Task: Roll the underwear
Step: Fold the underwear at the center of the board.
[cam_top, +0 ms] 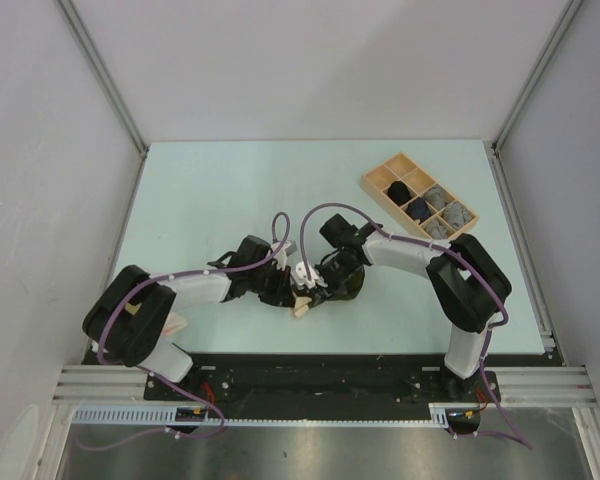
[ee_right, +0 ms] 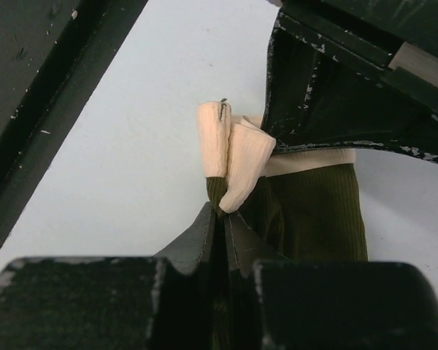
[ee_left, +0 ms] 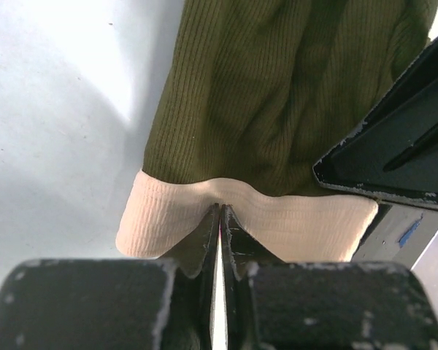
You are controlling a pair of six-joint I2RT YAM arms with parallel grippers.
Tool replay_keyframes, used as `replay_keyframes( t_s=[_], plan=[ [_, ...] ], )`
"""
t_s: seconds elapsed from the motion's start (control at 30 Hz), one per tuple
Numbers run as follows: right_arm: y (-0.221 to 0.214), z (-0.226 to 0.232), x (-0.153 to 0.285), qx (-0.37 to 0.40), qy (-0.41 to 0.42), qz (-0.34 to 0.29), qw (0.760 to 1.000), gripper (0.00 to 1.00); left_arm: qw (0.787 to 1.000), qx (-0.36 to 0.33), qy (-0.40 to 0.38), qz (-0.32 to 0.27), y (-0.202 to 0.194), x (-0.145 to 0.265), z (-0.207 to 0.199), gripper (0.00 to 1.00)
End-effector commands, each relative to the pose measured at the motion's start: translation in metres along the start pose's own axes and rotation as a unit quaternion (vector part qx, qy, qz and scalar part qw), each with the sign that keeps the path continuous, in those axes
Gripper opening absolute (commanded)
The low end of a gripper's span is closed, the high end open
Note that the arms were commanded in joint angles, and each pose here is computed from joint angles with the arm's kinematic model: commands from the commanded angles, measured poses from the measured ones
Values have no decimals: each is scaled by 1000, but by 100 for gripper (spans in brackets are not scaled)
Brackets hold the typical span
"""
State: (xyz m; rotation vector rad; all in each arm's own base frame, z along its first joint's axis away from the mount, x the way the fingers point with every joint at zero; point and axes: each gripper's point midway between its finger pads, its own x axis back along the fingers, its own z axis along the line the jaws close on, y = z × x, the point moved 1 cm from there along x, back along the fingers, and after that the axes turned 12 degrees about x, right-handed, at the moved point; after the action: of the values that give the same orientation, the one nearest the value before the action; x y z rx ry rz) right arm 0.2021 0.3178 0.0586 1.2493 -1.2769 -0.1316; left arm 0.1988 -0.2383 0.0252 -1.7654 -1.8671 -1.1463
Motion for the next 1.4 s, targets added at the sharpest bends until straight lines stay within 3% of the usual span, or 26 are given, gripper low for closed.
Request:
replay_keyframes(
  t_s=[0.0, 0.23, 0.73, 0.9, 1.07, 1.37],
  plan=[
    [20, -23, 10, -3, -30, -24, 999, 0, 1000, 9, 20, 6, -8, -6, 9, 7],
    [23, -42, 14, -22, -55, -19, 998, 4, 1000, 6, 22, 9, -8, -8, 10, 5],
    [-19, -79, 0, -77, -127, 45, 988, 7, 1000, 9, 18, 7, -8, -8, 9, 5],
    [-29, -73, -8, -69, -116, 71, 988, 6, 999, 10, 21, -30, 5, 7, 4, 15],
    [-34, -68, -14, -59, -110, 85, 988, 6, 993, 20, 22, -111, 29, 43, -3, 27],
    [-37, -66, -19, -52, -105, 92, 989, 6, 976, 73, 30, -202, 34, 85, 8, 36]
  ],
)
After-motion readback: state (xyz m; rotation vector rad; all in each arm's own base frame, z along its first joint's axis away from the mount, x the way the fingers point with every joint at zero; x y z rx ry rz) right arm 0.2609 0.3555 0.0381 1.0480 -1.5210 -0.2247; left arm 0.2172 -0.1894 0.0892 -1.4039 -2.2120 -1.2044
